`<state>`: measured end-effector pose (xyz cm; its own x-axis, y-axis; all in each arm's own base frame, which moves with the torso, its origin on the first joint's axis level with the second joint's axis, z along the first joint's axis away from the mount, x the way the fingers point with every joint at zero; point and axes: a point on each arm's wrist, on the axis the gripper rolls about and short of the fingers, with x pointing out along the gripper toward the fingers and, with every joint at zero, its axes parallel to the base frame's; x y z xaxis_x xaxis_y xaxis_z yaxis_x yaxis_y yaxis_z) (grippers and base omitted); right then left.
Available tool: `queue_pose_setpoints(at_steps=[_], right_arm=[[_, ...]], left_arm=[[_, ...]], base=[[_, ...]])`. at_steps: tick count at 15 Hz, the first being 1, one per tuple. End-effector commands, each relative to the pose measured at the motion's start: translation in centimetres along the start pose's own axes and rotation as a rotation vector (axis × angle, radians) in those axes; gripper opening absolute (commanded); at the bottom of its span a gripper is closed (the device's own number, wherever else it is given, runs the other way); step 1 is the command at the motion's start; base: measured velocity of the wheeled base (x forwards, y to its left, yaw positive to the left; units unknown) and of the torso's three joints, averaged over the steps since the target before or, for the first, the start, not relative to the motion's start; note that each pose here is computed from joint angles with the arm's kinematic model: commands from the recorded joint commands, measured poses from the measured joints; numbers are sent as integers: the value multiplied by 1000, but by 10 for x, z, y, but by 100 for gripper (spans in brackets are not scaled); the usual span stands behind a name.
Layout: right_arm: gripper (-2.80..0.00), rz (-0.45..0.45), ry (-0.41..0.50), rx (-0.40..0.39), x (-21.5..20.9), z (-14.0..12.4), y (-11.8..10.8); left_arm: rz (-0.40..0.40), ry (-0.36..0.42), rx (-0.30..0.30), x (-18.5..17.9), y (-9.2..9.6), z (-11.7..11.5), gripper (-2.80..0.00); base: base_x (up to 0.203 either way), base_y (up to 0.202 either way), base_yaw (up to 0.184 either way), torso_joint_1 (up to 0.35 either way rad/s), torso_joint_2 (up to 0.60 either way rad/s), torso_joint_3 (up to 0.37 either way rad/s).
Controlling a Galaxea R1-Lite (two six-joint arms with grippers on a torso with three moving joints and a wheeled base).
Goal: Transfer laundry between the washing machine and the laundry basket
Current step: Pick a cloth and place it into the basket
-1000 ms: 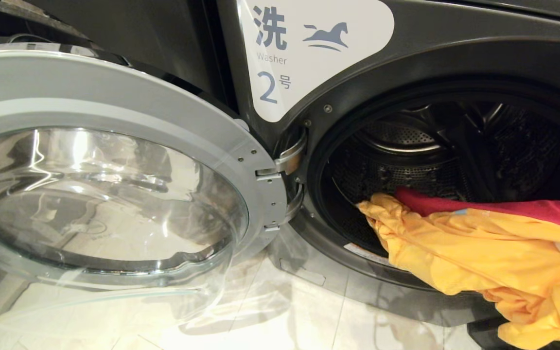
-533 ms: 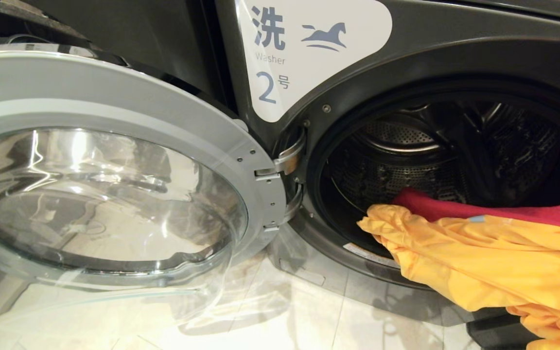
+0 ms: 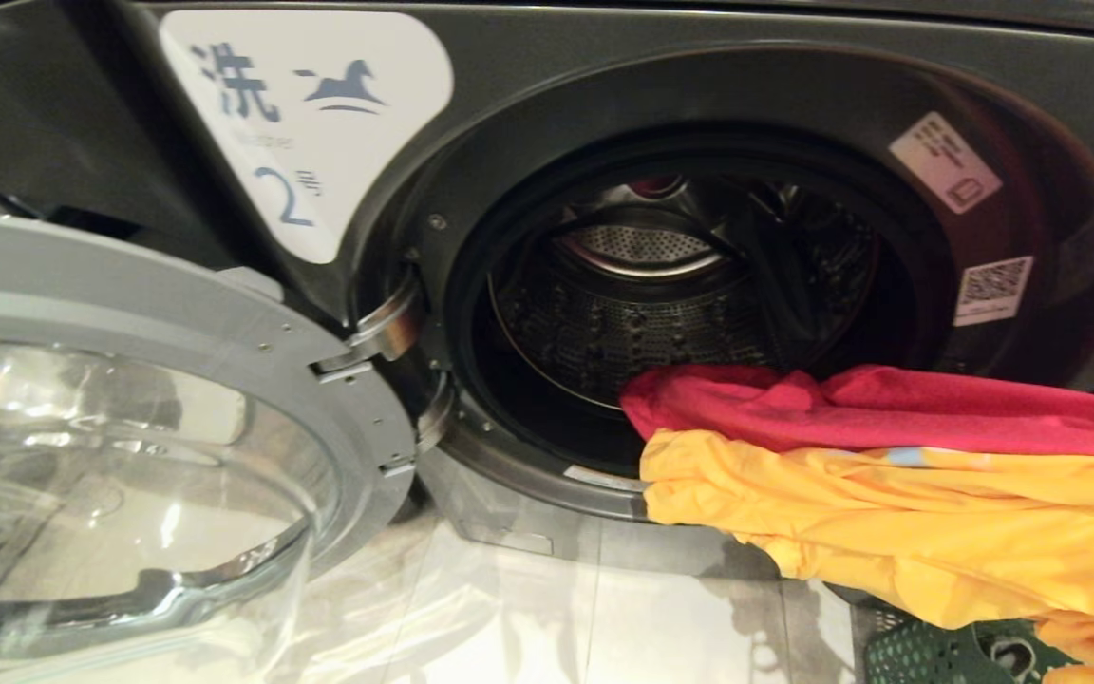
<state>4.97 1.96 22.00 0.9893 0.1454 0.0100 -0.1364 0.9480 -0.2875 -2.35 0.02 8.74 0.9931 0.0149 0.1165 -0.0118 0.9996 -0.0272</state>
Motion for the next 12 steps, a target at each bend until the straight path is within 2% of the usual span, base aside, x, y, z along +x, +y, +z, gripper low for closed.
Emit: queue_pose_setpoints(at_steps=[1,8,12], right_arm=[[-280,-4,-1,-1,1,1,0],[-280,-68,-50,25,-3,20,-9],[-280,-134,-81,51,-4,36,-16]], left_arm=[[3,39,0,2,0,-11,-280],[3,39,-1,2,0,-11,-280],[3,39,0,2,0,-11,-280]], base=[[-3,7,-171,3,2,2],[-1,8,-159,2,3,1],[0,0,-15,2,1,0]])
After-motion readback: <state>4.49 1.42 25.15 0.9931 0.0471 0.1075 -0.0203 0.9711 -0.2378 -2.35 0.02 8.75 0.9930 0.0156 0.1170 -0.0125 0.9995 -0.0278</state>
